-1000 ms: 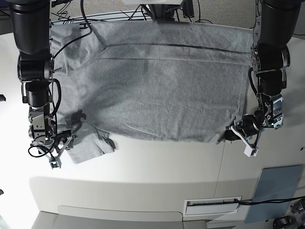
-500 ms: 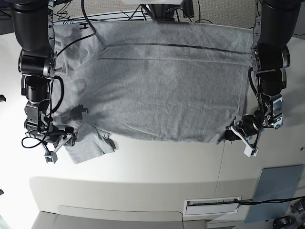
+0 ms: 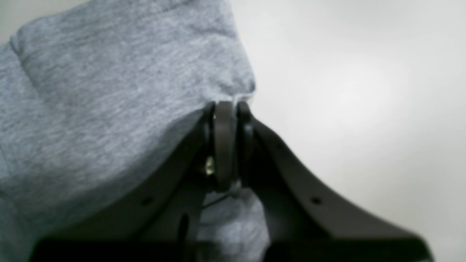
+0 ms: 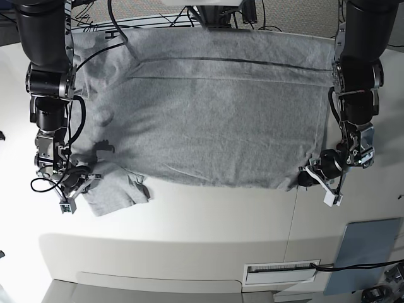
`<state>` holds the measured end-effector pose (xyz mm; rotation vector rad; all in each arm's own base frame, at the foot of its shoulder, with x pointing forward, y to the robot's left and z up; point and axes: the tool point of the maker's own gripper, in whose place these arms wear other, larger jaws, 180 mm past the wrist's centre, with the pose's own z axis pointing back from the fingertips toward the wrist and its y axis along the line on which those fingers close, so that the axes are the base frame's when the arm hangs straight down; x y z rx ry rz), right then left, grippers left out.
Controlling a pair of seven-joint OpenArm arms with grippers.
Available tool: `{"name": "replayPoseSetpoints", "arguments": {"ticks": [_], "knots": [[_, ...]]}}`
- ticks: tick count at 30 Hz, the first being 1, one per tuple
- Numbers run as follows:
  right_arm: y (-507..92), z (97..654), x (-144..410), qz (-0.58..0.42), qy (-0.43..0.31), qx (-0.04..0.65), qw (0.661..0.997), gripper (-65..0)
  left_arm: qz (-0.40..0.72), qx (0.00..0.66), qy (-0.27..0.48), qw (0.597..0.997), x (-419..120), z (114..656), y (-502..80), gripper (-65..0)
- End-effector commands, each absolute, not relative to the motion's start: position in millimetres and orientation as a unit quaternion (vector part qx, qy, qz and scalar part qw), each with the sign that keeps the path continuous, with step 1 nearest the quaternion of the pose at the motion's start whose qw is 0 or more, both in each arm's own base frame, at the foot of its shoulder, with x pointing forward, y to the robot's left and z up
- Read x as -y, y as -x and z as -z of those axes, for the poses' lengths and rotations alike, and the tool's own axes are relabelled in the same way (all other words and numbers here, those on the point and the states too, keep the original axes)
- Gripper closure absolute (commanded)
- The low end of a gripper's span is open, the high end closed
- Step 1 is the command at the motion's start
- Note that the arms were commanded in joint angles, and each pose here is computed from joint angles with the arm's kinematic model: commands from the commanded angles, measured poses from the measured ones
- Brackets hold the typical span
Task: Fold the T-shirt properly
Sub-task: 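Grasp the hem corners with both grippers and lift, then fold the hem over toward the folded collar edge with both grippers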
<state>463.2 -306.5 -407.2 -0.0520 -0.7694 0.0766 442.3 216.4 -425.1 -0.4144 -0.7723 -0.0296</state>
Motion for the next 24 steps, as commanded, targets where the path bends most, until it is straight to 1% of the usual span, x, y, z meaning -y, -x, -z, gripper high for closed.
{"name": "replayPoseSetpoints", "arguments": {"ticks": [1,3,6,11,15,17,21,24], "knots": [[-482.6,377.7,316.1,-0.04,0.04,0.409,0.911,-1.9,0.027,0.391,0.196,0.899,-220.4,410.3,-453.0,0.0],[-485.5,369.2,316.5,-0.051,0.05,0.412,0.908,-1.9,0.046,0.398,0.206,0.893,-214.3,403.5,-454.2,0.0],[-487.4,353.0,316.8,-0.069,0.068,0.415,0.905,-1.8,0.057,0.403,0.2,0.891,-215.0,401.1,-451.8,0.0],[-477.6,322.0,322.4,-0.098,0.119,0.439,0.885,-1.4,0.067,0.401,0.195,0.892,-217.4,405.9,-429.1,0.0],[-455.3,303.0,333.9,-0.107,0.168,0.45,0.871,-0.4,0.085,0.412,0.199,0.885,-214.7,400.9,-404.9,0.0],[-442.8,298.5,333.1,-0.125,0.182,0.451,0.865,-0.4,0.103,0.417,0.192,0.882,-211.4,397.0,-394.7,0.0],[-417.5,297.4,330.2,-0.133,0.205,0.448,0.86,-0.4,0.096,0.43,0.162,0.883,-213.6,391.4,-380.6,0.0],[-399.7,300.4,324.2,-0.142,0.213,0.448,0.856,-0.4,0.11,0.429,0.159,0.882,-206.7,390.3,-367.6,0.0]]}}
